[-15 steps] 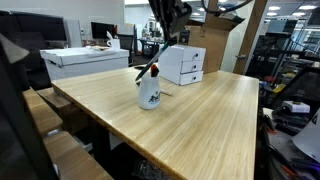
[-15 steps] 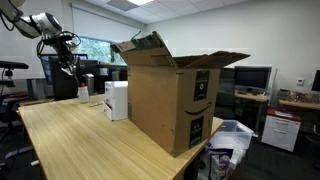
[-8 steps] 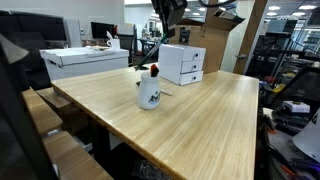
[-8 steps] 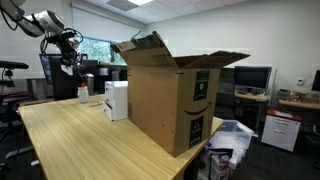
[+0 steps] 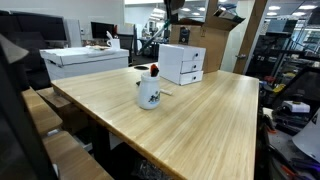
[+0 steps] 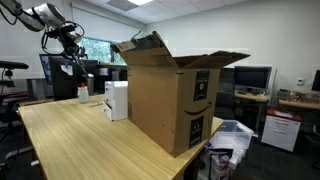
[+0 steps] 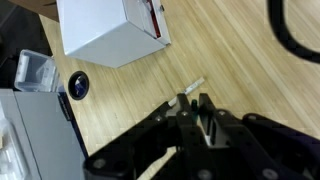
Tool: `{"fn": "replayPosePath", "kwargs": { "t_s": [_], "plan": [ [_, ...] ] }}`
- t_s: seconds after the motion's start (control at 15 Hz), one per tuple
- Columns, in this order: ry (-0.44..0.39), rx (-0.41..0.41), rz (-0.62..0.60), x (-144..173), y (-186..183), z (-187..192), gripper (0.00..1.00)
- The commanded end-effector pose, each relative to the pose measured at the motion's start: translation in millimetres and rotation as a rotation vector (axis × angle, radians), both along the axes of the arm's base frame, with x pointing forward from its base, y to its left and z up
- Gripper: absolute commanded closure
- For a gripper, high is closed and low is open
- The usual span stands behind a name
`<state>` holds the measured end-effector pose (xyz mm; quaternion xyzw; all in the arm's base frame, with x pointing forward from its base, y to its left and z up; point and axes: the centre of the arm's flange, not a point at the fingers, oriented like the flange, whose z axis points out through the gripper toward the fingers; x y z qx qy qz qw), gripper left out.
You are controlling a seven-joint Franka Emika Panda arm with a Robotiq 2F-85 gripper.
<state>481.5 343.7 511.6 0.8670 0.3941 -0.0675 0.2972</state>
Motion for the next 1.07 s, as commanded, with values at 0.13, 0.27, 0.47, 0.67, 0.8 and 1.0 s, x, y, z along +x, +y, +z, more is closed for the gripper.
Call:
{"fn": "replayPosePath", "kwargs": {
  "t_s": [0.13, 0.27, 0.47, 0.67, 0.8, 1.0],
  "plan": [
    [0.017, 0.070, -0.102, -18, -52, 19, 0.94],
    [0.033, 0.087, -0.132, -21, -63, 21, 0.94],
    [0.063, 0.103, -0.161, -28, -68, 18, 0.94],
    [0.105, 0.108, -0.158, -31, -58, 8, 0.94],
    [0.128, 0.122, -0.149, -36, -48, -2, 0.94],
    [0.157, 0.127, -0.147, -43, -38, -12, 0.94]
  ]
}}
